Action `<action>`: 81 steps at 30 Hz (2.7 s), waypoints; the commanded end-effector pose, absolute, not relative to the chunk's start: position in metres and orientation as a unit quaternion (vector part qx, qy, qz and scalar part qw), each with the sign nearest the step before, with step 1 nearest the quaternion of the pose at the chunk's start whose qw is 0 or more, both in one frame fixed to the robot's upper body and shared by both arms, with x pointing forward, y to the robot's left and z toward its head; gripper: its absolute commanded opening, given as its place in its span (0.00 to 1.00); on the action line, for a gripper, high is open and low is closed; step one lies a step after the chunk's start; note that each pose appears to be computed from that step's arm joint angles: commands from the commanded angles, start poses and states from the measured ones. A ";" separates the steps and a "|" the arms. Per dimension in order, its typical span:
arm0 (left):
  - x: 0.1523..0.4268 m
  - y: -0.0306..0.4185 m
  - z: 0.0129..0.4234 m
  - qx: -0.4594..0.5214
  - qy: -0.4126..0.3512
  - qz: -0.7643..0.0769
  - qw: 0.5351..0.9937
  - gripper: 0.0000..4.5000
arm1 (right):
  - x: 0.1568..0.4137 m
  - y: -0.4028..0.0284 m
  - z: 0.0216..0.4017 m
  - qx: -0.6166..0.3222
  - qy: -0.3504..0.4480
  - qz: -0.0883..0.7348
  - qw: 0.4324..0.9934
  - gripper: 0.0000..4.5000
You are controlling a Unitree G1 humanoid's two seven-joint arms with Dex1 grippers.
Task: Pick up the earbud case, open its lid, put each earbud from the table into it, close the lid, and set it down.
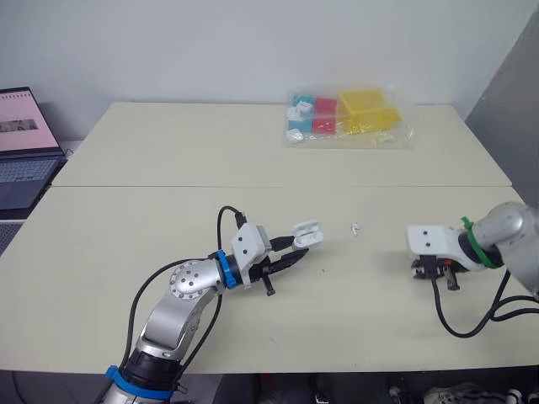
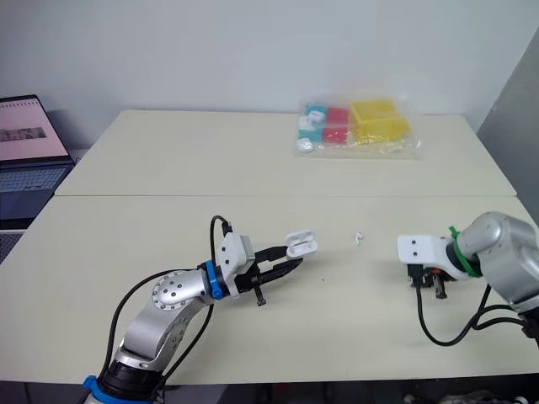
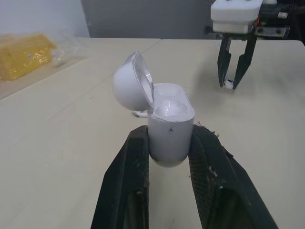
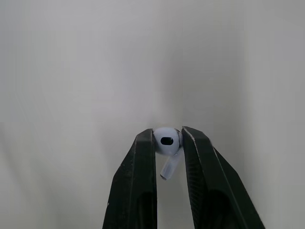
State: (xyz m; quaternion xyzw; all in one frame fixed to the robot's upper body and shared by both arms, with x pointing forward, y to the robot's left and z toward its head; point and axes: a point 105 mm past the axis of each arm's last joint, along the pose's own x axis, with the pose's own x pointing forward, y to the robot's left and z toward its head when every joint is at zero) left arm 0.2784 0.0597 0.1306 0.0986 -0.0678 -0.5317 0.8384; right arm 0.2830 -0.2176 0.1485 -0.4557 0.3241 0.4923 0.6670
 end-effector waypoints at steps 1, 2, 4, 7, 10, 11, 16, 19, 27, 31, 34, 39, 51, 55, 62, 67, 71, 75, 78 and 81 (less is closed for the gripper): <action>0.280 0.057 0.147 0.098 -0.106 -0.531 0.835 0.18 | 0.275 -0.199 0.188 -0.446 0.238 0.511 0.696 0.09; 0.280 0.057 0.148 0.096 -0.107 -0.532 0.834 0.18 | 0.272 -0.192 0.195 -0.436 0.213 0.520 0.703 0.09; 0.281 0.055 0.151 0.089 -0.110 -0.536 0.832 0.18 | 0.267 -0.174 0.212 -0.412 0.153 0.531 0.725 0.09; 0.283 0.054 0.155 0.081 -0.113 -0.540 0.830 0.18 | 0.259 -0.156 0.228 -0.367 0.097 0.546 0.747 0.09; 0.287 0.052 0.160 0.073 -0.116 -0.541 0.830 0.18 | 0.261 -0.129 0.253 -0.308 -0.017 0.531 0.789 0.09; 0.290 0.052 0.161 0.072 -0.116 -0.541 0.830 0.18 | 0.262 -0.122 0.259 -0.293 -0.048 0.524 0.798 0.09; 0.295 0.047 0.170 0.051 -0.121 -0.537 0.833 0.18 | 0.263 -0.095 0.271 -0.151 -0.152 0.474 0.854 0.09; 0.296 0.047 0.172 0.043 -0.121 -0.536 0.835 0.18 | 0.266 -0.090 0.269 -0.120 -0.181 0.436 0.873 0.09; 0.296 0.047 0.175 0.037 -0.122 -0.534 0.836 0.18 | 0.264 -0.076 0.247 -0.095 -0.188 0.420 0.883 0.09; 0.297 0.048 0.177 0.036 -0.123 -0.533 0.836 0.18 | 0.264 -0.072 0.236 -0.099 -0.189 0.419 0.883 0.09; 0.298 0.047 0.176 0.037 -0.123 -0.533 0.836 0.18 | 0.265 -0.070 0.235 -0.100 -0.193 0.419 0.882 0.09; 0.297 0.048 0.178 0.039 -0.123 -0.536 0.834 0.18 | 0.271 -0.072 0.225 -0.105 -0.185 0.415 0.884 0.09; 0.296 0.048 0.178 0.040 -0.125 -0.537 0.834 0.18 | 0.280 -0.080 0.215 -0.111 -0.175 0.400 0.893 0.09; 0.297 0.048 0.178 0.039 -0.126 -0.536 0.834 0.18 | 0.281 -0.080 0.213 -0.113 -0.173 0.400 0.893 0.09; 0.296 0.048 0.179 0.038 -0.127 -0.536 0.834 0.18 | 0.284 -0.082 0.206 -0.121 -0.165 0.398 0.894 0.09; 0.296 0.047 0.180 0.035 -0.129 -0.536 0.833 0.18 | 0.283 -0.081 0.200 -0.135 -0.157 0.402 0.892 0.09; 0.296 0.047 0.181 0.034 -0.130 -0.536 0.833 0.18 | 0.283 -0.082 0.193 -0.131 -0.139 0.404 0.895 0.09; 0.295 0.047 0.181 0.034 -0.130 -0.536 0.833 0.18 | 0.280 -0.082 0.192 -0.114 -0.131 0.411 0.895 0.09; 0.295 0.047 0.181 0.035 -0.129 -0.536 0.833 0.18 | 0.281 -0.083 0.194 -0.107 -0.129 0.407 0.898 0.32; 0.296 0.047 0.179 0.036 -0.127 -0.535 0.834 0.18 | 0.279 -0.087 0.202 -0.107 -0.130 0.408 0.897 0.55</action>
